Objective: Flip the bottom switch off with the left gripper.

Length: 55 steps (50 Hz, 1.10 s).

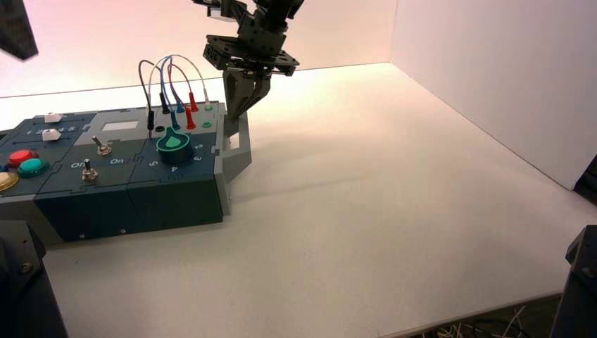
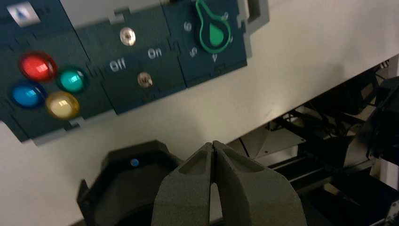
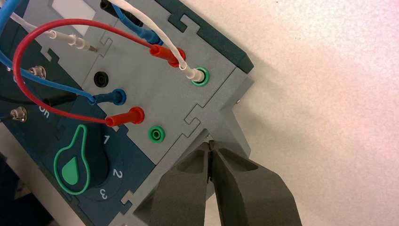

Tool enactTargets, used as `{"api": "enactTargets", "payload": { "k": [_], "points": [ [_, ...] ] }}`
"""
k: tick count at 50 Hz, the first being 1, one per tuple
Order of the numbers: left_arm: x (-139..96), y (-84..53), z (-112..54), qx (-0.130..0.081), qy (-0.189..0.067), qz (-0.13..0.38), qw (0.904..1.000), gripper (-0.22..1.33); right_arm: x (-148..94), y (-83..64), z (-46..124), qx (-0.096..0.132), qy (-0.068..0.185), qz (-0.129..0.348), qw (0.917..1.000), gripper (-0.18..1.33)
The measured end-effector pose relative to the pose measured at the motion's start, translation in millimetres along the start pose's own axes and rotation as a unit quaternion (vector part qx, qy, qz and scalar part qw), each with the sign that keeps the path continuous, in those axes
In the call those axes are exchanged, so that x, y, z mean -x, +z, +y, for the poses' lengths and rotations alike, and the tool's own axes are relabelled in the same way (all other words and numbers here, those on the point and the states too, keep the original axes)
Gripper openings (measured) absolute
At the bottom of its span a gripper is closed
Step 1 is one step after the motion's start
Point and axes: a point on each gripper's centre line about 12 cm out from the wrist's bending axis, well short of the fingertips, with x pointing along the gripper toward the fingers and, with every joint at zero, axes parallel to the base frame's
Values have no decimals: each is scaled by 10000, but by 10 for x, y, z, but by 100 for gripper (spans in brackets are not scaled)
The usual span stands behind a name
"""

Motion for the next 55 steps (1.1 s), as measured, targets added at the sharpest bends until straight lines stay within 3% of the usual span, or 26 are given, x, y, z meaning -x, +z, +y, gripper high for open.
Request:
{"api": "enactTargets", "payload": {
  "k": [6, 15, 26, 42, 55],
  "points": [
    [-78, -61, 7, 18, -37, 193, 9998, -18, -2, -1, 6, 13, -3, 4, 10000, -15],
    [-136, -27, 23, 33, -59, 375, 9993, -18, 0, -4, -1, 11, -4, 18, 10000, -15],
    [-303, 98, 17, -113, -46, 732, 9972, -18, -4, -3, -2, 11, -1, 25, 10000, -15],
    [-523, 239, 111, -66, 47, 1171, 9931, -18, -19, 2, -5, 26, 8, 47, 10000, -15],
    [-582, 363, 195, -79, 247, 1232, 9920, -18, -28, -1, -3, 63, -1, 78, 9999, -15]
  ]
}}
